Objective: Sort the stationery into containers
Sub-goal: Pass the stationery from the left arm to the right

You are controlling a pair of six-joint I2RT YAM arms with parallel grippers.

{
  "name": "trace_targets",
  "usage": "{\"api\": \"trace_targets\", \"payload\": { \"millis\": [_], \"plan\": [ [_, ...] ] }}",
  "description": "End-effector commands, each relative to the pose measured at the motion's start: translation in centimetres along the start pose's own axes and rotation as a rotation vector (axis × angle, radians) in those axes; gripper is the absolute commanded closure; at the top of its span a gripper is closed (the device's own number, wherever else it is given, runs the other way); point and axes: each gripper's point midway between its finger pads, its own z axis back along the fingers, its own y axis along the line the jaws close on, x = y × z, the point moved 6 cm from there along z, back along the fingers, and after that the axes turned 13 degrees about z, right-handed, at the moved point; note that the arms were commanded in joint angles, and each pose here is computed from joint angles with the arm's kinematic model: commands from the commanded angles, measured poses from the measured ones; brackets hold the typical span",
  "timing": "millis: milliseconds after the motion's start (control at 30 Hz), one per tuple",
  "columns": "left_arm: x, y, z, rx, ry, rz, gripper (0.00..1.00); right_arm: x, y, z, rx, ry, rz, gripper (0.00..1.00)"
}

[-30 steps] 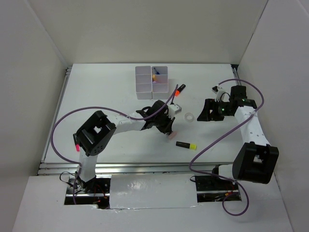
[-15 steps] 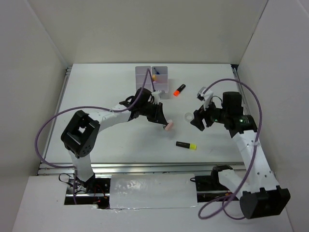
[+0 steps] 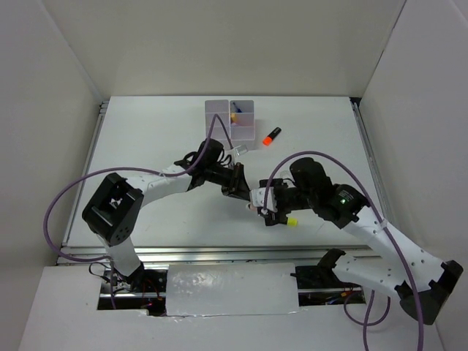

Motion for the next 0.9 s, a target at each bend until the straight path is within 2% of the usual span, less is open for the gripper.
{"api": "trace_targets", "payload": {
  "millis": [0,267,533,800,867],
  "plan": [
    [-1.2,-2.0,1.0,-0.089,0.054,-0.019,1.0,0.2,-0.1,-1.6,0.022,0.021,0.154,0.28],
    [-1.9,-2.2,1.6,-0.125,0.082,0.016,1.0,-0.7,1.5,-3.7,0.127,0.067,0.209,0.34],
    [-1.9,-2.7,1.7,-0.164,0.097,0.023,1.0,-2.2,1.9,-4.8,0.132,0.103,0.225,0.39],
    [-2.2,-2.5,1.9,-0.168,0.091,0.016,1.0,-2.5,1.0,-4.6,0.084,0.114,0.232,0.63],
    [-2.3,-2.5,1.9,-0.169,0.085,0.012,0.96,-2.4,0.5,-4.4,0.073,0.117,0.238,0.7]
  ]
}}
